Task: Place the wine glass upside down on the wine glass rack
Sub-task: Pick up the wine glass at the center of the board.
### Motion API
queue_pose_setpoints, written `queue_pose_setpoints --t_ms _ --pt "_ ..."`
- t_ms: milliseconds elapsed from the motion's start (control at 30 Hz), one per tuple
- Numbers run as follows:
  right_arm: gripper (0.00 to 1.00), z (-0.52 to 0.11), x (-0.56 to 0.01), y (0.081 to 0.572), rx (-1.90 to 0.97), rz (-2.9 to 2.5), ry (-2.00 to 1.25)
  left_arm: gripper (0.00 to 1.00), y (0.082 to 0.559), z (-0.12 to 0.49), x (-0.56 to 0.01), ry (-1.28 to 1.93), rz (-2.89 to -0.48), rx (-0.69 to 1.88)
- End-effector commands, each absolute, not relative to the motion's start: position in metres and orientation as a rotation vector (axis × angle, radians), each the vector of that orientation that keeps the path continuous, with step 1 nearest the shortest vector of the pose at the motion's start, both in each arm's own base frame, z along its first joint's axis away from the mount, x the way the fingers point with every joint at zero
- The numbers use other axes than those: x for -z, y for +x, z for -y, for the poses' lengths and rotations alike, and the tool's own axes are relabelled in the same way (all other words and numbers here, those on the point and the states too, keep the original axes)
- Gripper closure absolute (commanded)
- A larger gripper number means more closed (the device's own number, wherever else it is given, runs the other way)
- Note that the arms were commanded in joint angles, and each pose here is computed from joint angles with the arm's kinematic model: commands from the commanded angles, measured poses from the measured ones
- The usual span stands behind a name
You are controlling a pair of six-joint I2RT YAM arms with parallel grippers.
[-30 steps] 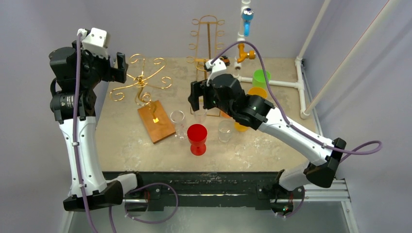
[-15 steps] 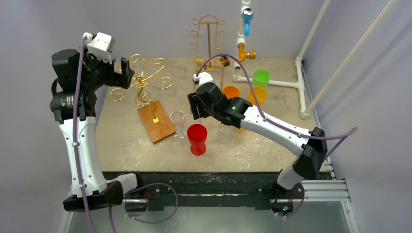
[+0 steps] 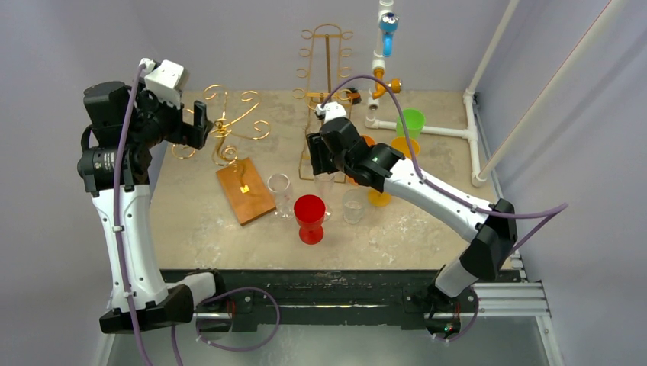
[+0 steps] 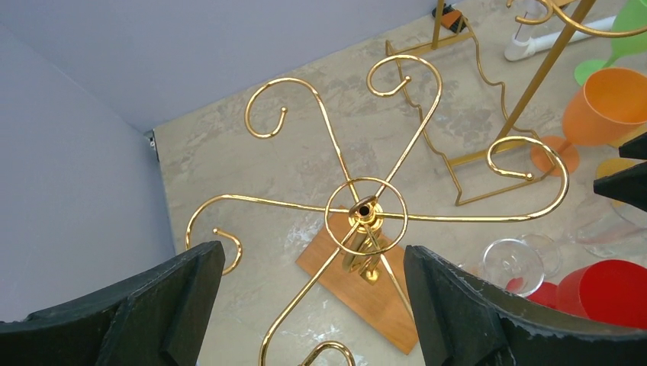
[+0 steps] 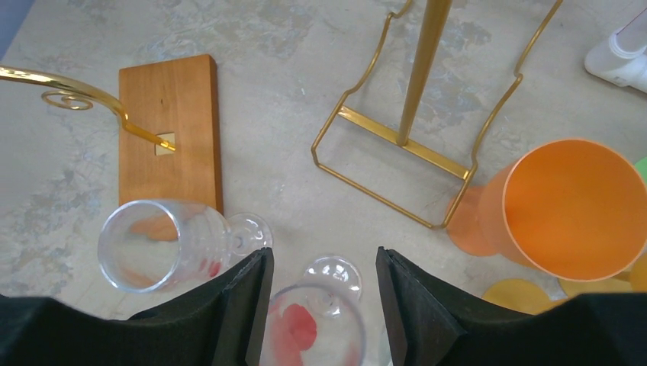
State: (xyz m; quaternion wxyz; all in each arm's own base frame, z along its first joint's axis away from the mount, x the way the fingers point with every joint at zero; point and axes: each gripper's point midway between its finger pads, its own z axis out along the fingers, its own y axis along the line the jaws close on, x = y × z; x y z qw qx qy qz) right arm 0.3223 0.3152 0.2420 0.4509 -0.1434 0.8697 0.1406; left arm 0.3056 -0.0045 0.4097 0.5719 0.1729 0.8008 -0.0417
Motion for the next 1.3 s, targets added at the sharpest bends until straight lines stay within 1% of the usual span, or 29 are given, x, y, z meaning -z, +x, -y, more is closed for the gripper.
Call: queue_pose_setpoints --t_ms 0,200,467,667,900,1267 --pt "0.4 -0.318 -0.261 0.319 -0.396 -2.097 -0.37 0.05 0.296 -0.001 -0.412 0.383 -1.908 0.063" --pt "0.4 -0.323 -0.255 0.314 -0.392 -2.111 -0.401 0.05 0.295 -0.003 -0.412 0.383 -1.907 0.044" --pt "0.39 -0.31 -0.277 0.308 -0.379 -2.091 -0.396 0.05 0.297 -0.003 -0.412 0.386 -1.91 0.042" --pt "0.43 -0.301 -0.276 0.293 -0.379 -2.12 -0.455 0.05 0.298 -0.003 -0.407 0.405 -1.925 0.049" --pt "0.48 -0.303 -0.257 0.283 -0.389 -2.179 -0.525 0.05 0.301 -0.004 -0.409 0.426 -1.943 0.045" --pt "0.51 -0.312 -0.223 0.284 -0.357 -2.258 -0.584 0.04 0.296 0.005 -0.422 0.407 -1.899 0.091"
